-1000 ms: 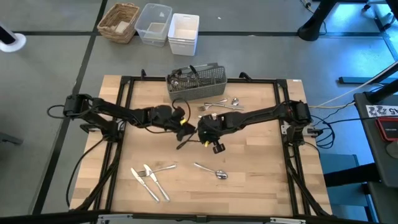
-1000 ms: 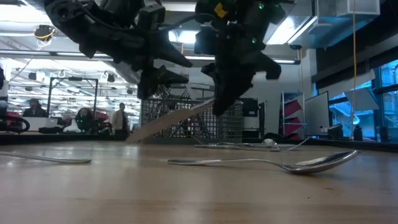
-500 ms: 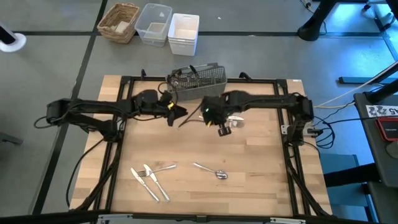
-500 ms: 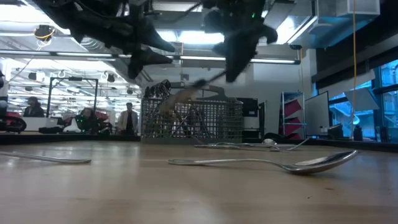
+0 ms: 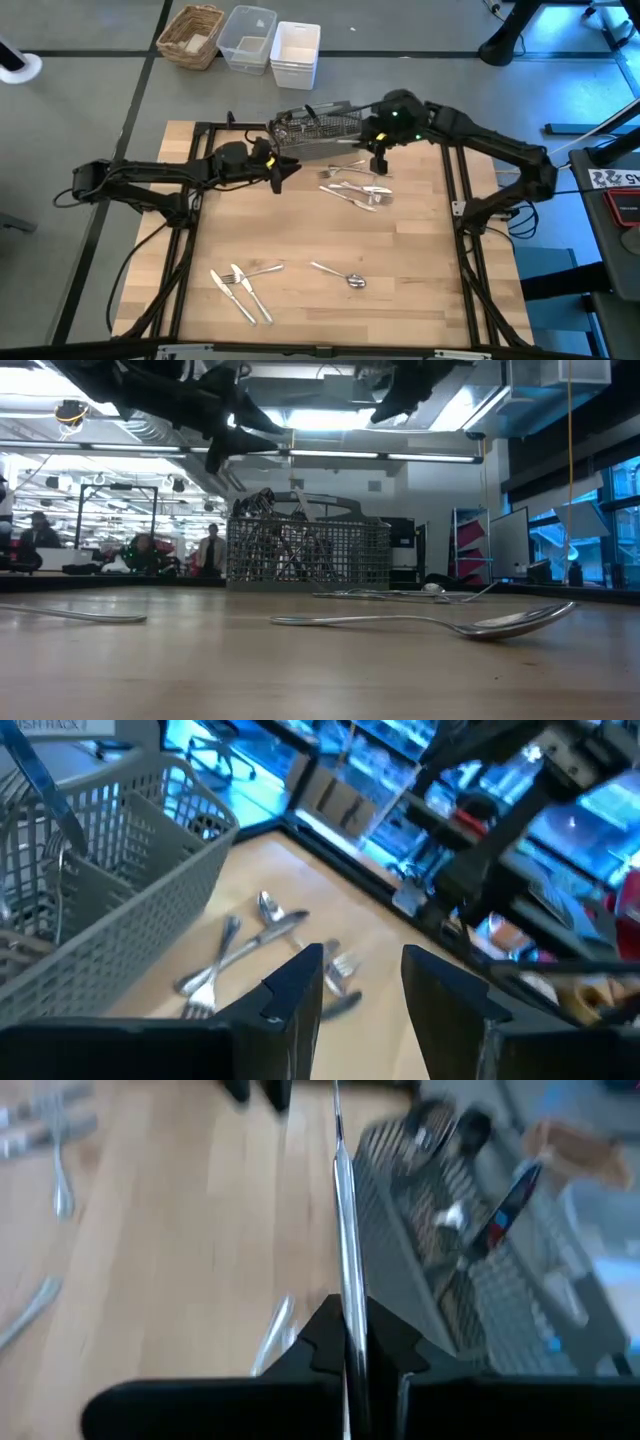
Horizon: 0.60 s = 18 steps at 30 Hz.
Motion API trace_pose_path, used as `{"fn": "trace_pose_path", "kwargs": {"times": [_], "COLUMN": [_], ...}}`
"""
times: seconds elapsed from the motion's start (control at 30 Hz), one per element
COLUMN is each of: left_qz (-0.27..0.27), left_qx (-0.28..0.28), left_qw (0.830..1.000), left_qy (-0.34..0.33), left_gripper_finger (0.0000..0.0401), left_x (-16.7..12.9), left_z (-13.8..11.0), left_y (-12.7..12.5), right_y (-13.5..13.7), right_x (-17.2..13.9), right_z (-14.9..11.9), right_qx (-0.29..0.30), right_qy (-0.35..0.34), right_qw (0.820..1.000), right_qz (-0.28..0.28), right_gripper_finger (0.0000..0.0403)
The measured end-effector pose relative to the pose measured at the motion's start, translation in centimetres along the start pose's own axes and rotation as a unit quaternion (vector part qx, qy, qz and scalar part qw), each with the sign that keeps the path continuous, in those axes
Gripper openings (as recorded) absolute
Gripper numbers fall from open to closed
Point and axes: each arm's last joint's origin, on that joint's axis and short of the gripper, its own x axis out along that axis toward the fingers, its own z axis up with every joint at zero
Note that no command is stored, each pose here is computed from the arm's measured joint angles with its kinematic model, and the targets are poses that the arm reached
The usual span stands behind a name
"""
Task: Sort silverware
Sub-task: Put the silver knife into the silverware rack
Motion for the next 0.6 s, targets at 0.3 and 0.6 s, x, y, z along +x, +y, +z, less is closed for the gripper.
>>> {"fn": "trace_pose_path", "kwargs": {"times": [0.3,0.6], "left_qz": [-0.010,0.013], "left_qx": [-0.032,-0.037], "left_qw": [0.995,0.970], "left_qy": [-0.092,-0.238], "left_gripper_finger": [0.0130,0.0130], "left_x": [2.5,4.9], "left_z": [0.1,0.3], "left_y": [-0.1,0.9], "right_y": [-3.5,-4.0], "right_x": [3.0,3.9], "right_z": [-4.9,-6.6], "right_qx": [0.087,0.094], "right_qy": [-0.179,-0.268], "right_qw": [0.980,0.958], "right_qz": [0.016,0.028], "right_gripper_finger": [0.0013,0.0013]}}
